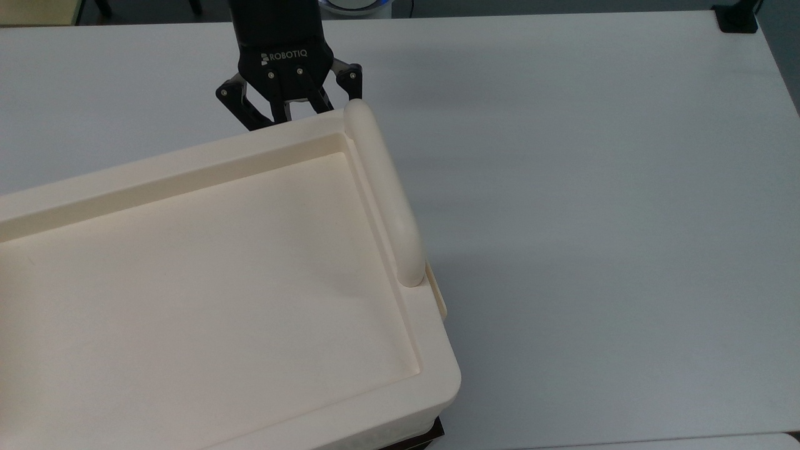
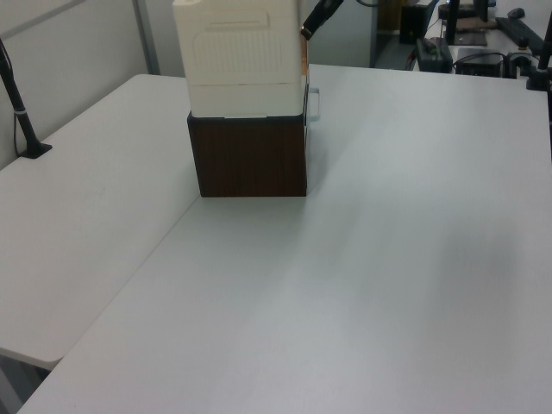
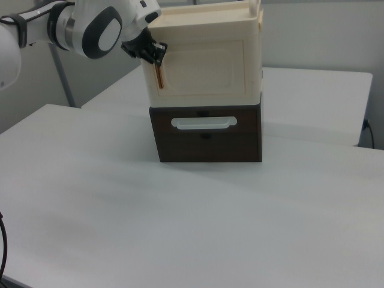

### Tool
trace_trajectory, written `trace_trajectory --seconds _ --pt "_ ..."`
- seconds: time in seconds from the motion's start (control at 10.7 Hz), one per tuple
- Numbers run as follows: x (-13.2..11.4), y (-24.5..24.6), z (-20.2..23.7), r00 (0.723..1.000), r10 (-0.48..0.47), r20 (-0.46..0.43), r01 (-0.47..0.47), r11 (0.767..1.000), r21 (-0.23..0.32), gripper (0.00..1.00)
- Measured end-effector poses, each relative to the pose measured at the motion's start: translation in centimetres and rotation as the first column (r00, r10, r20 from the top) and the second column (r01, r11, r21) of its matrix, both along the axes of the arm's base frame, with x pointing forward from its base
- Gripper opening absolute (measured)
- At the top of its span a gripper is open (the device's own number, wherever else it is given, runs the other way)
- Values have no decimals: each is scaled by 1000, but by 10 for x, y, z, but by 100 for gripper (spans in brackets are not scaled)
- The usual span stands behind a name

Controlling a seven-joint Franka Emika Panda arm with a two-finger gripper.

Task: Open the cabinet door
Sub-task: 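Close the gripper on the orange door handle, then pull the handle outward, swinging the door open on its hinge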

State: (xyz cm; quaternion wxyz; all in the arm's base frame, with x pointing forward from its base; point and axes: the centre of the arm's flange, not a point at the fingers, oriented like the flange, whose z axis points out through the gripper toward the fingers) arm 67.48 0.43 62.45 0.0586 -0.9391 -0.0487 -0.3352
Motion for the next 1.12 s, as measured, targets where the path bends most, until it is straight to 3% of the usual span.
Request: trace_trajectory --seconds 0.19,0.84,1.12 --pt "-2 -2 0 1000 0 -17 0 1000 3 19" --pt "-33 -37 12 979 6 -203 -1 1000 26 19" --pt "-52 -73 9 947 -21 -322 36 999 38 26"
